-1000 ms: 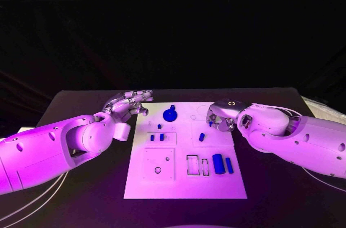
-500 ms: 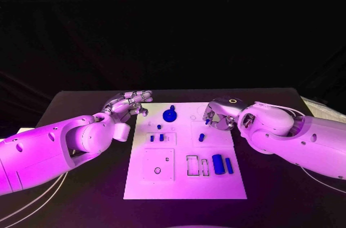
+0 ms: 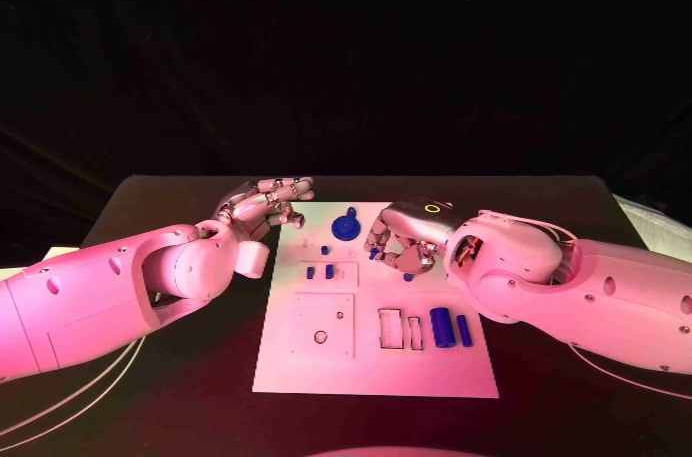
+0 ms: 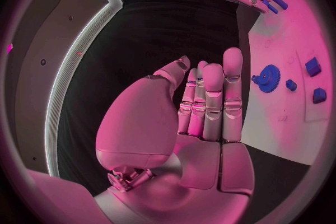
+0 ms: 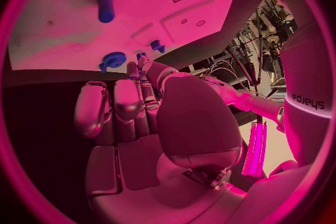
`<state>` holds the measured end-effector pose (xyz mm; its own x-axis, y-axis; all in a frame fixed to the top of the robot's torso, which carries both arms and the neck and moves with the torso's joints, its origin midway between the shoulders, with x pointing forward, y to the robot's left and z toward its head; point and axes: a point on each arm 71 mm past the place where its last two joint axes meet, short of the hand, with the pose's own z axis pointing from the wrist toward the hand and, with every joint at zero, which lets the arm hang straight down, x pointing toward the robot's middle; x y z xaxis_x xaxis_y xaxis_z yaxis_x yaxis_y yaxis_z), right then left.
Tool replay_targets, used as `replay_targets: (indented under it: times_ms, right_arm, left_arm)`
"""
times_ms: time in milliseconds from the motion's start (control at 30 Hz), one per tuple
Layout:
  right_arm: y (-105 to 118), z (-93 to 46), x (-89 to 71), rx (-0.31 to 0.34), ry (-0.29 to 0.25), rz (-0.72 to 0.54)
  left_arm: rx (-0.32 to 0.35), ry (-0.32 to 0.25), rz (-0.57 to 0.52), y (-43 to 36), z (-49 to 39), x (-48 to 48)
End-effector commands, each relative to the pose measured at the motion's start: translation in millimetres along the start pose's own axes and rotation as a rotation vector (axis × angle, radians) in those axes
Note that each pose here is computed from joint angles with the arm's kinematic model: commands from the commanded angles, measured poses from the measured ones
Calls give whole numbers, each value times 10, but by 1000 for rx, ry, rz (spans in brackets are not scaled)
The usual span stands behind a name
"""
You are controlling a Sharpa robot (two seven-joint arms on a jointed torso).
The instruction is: Assemble the parts on the task board
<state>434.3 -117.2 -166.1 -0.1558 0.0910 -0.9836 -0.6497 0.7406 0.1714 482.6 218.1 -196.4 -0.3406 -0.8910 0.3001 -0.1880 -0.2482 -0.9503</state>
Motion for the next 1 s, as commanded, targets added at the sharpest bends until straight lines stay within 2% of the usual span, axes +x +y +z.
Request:
replay_targets:
  times_ms: [33,267,467,1000]
  right_arm:
    - [116,48,60,-45,15,46]
    - [257,118,288,-87,85,111]
    - [316,153,434,-100,123,127]
    - [395,191,594,-117,177,125]
  left_arm:
    - [7,30,-6,0,10,58]
    - [6,38,-9,6,14,99]
    - [5,45,-11,10,15,125]
    - [3,49,-12,13,18,137]
